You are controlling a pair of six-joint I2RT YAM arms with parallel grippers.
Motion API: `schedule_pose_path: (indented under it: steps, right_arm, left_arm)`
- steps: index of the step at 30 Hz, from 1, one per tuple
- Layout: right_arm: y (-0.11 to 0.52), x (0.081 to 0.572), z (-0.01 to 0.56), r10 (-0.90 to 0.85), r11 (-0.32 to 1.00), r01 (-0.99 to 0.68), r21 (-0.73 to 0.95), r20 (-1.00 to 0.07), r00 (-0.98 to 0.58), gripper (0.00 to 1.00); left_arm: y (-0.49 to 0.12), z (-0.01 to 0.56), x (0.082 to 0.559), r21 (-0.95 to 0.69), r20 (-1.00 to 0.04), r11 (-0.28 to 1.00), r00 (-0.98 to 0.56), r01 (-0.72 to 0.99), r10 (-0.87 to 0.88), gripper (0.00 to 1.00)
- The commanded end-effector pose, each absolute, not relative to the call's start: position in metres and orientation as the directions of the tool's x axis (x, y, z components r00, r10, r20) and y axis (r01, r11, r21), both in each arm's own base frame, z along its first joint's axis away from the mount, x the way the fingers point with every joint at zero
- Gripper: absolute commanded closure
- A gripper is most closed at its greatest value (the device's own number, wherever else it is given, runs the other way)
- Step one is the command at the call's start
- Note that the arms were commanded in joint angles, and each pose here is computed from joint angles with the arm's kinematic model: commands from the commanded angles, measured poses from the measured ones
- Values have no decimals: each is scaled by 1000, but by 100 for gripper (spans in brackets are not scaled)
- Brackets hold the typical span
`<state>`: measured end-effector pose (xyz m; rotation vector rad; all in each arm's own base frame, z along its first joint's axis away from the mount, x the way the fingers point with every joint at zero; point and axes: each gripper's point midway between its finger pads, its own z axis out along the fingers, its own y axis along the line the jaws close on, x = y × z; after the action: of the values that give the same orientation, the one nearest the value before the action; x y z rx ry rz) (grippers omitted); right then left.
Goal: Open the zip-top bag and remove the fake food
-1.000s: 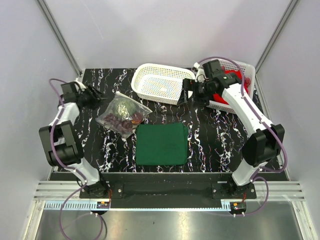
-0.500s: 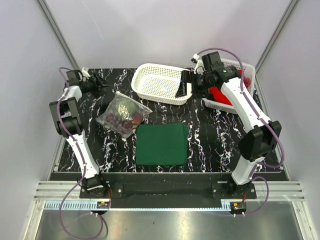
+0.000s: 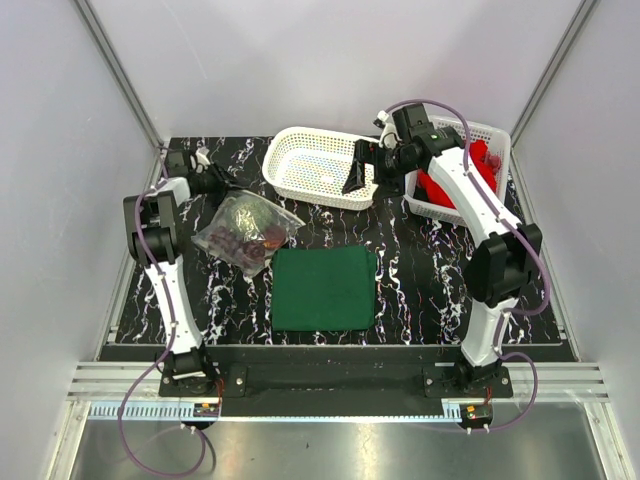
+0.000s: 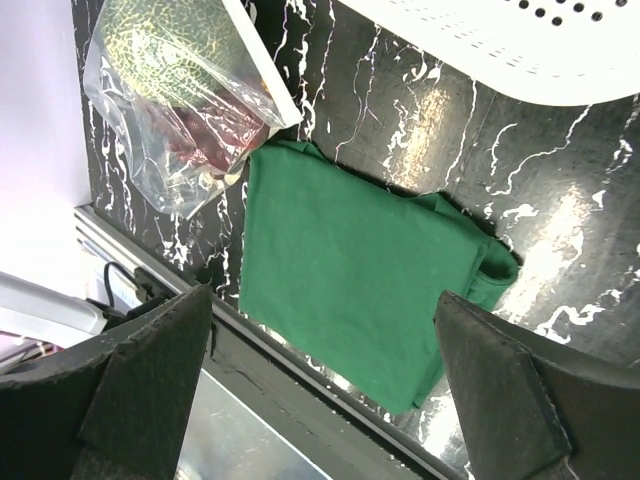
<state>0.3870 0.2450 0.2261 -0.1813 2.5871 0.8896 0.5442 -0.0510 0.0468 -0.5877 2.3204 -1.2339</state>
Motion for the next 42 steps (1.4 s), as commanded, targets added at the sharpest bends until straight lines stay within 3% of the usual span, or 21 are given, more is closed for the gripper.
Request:
schedule_pose_path:
  steps: [1,4,7,15,20,25,29,36,40,41,42]
  right_arm:
    - [257,396,238,30,756,-252,604,-418,-908,0]
    - [267,398,239,21,741,-270,615,-424,-906,0]
    - [281,405,242,3,716,-311,625,-449,-894,0]
    - [342,438,261,-22,604,-441,664,-540,-842,1]
    - [395,449,266,-61,492,-561,666,-616,-785,0]
    - [456,416,283,-123,285,-685,671,-683,-720,0]
    - [485,383,260,-204,218,-708,671,-679,-706,4]
    - [503,357,244,-249,206,-695,689,-650,-718,29]
    - [504,358,239,-250,208,-695,689,-649,-718,59]
    - [503,359,240,-248,208,-693,690,-648,-720,75]
    - [501,359,245,-242,211,-695,688,-652,-719,83]
  left_arm:
    - [-28,91,564,-886,-257,461,-762,-60,-594,81]
    - [-30,114,559,-891,-277,454,-757,-28,-592,94]
    - [-35,149,550,-886,-330,463,-740,28,-587,100]
    - [-57,230,504,-828,-477,538,-704,158,-527,100]
    - [-81,238,462,-802,-509,564,-718,196,-474,100]
    - [-92,260,429,-784,-549,571,-701,244,-454,100]
    - [-101,265,413,-783,-554,563,-707,264,-439,100]
    - [-106,267,395,-792,-542,550,-720,265,-433,100]
    - [-107,269,392,-793,-542,546,-721,269,-431,100]
    - [-105,270,392,-787,-551,553,-717,275,-427,95]
    - [-103,270,393,-775,-562,568,-712,276,-421,83]
